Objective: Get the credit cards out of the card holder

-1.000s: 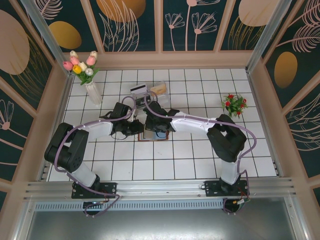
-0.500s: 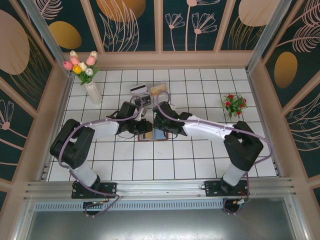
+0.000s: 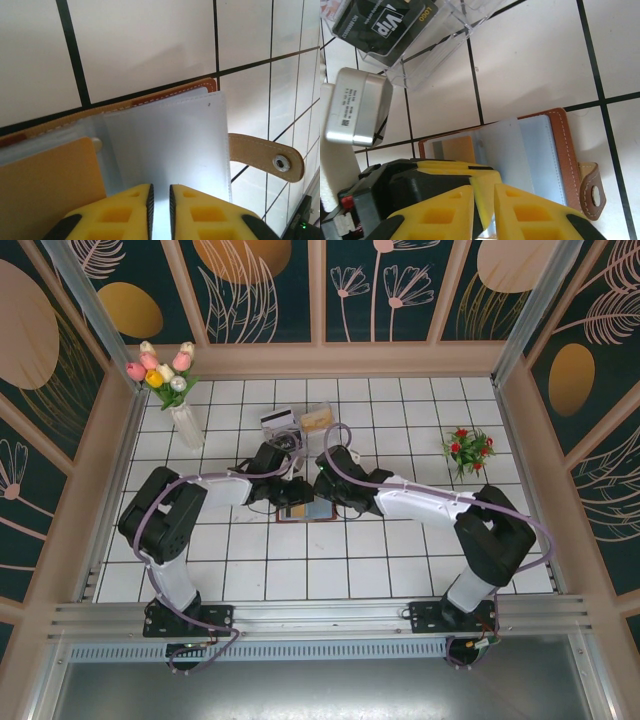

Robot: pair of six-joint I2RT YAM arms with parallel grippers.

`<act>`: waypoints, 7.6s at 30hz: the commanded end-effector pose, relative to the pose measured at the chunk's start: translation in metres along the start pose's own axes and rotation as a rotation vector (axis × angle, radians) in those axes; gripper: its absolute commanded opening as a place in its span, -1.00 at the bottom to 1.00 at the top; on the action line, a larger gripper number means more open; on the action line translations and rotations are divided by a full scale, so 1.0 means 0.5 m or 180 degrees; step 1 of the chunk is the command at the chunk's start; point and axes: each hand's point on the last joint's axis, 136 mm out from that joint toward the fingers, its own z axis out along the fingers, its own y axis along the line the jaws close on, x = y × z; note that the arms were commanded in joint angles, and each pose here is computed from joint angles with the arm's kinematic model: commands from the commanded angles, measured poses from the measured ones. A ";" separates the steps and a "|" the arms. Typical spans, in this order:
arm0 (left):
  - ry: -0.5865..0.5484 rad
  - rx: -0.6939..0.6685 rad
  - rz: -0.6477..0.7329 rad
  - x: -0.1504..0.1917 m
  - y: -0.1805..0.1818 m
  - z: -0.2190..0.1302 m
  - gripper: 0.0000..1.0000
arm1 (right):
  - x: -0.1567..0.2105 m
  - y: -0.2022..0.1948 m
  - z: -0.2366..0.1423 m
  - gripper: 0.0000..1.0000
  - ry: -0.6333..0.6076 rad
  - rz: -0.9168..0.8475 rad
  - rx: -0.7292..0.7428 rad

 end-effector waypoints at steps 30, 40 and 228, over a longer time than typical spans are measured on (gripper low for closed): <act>-0.0625 -0.0760 -0.0152 -0.029 0.048 -0.098 -0.85 | 0.073 -0.078 0.113 -0.85 0.0660 0.0215 0.0255; -0.0617 -0.0942 -0.0165 -0.004 0.084 -0.106 -0.81 | 0.053 0.049 0.070 -0.69 0.0698 -0.0312 -0.0553; -0.0698 -0.0769 -0.0033 0.001 0.064 -0.125 -0.36 | 0.042 0.011 -0.006 -1.00 0.1149 0.0020 -0.1121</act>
